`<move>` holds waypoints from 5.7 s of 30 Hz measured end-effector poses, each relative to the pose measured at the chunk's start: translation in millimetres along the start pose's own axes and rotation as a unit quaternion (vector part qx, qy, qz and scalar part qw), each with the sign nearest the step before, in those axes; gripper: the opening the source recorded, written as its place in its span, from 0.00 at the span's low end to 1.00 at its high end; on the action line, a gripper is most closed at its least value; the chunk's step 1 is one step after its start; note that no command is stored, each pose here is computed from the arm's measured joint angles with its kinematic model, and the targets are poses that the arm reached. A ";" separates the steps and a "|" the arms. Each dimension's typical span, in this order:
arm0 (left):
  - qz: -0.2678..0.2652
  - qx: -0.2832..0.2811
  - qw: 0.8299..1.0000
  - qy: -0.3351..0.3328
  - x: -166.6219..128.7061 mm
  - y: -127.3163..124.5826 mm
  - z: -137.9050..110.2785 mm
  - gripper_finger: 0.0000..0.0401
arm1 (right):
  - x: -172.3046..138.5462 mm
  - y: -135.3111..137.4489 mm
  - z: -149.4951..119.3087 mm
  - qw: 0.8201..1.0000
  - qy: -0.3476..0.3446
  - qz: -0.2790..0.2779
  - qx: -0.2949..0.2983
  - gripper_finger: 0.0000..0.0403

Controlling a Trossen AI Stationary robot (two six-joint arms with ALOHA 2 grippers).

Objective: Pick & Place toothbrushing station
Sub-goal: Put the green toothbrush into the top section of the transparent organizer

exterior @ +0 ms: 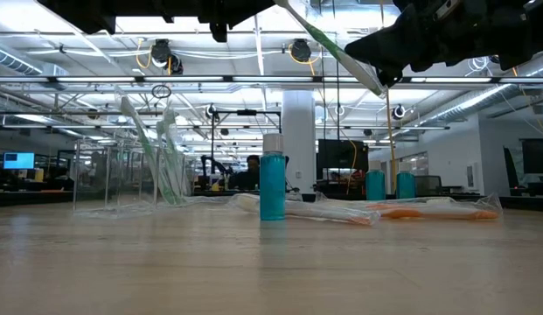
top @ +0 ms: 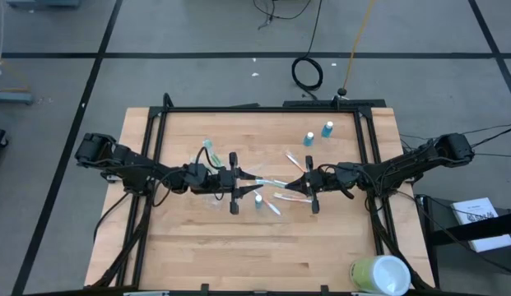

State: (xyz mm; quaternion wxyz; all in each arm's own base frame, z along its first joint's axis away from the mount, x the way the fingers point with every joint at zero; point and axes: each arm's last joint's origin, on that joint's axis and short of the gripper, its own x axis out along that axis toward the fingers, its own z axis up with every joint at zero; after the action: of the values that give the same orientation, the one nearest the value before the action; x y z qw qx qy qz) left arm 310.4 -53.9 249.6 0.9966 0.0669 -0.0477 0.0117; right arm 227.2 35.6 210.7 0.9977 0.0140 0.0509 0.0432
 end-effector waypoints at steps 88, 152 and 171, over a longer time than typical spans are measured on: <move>0.144 -0.052 0.981 0.115 -64.4 27.9 48.5 0.02 | -30.9 -1.9 14.3 0.999 0.025 -0.004 0.047 0.64; 0.304 -0.204 0.884 0.292 -121.9 33.4 11.7 0.06 | -32.5 -3.1 6.8 0.998 0.021 -0.016 0.050 0.64; 0.310 -0.198 0.875 0.315 -109.5 28.0 -2.4 0.06 | -32.5 -3.1 6.6 0.998 0.022 -0.016 0.050 0.64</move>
State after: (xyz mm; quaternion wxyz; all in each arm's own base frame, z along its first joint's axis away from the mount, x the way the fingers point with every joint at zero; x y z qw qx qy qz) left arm 200.9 -27.7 240.3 0.8965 -0.1576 0.2489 0.3308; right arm 196.0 29.5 220.5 0.9949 0.0623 0.0748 0.0253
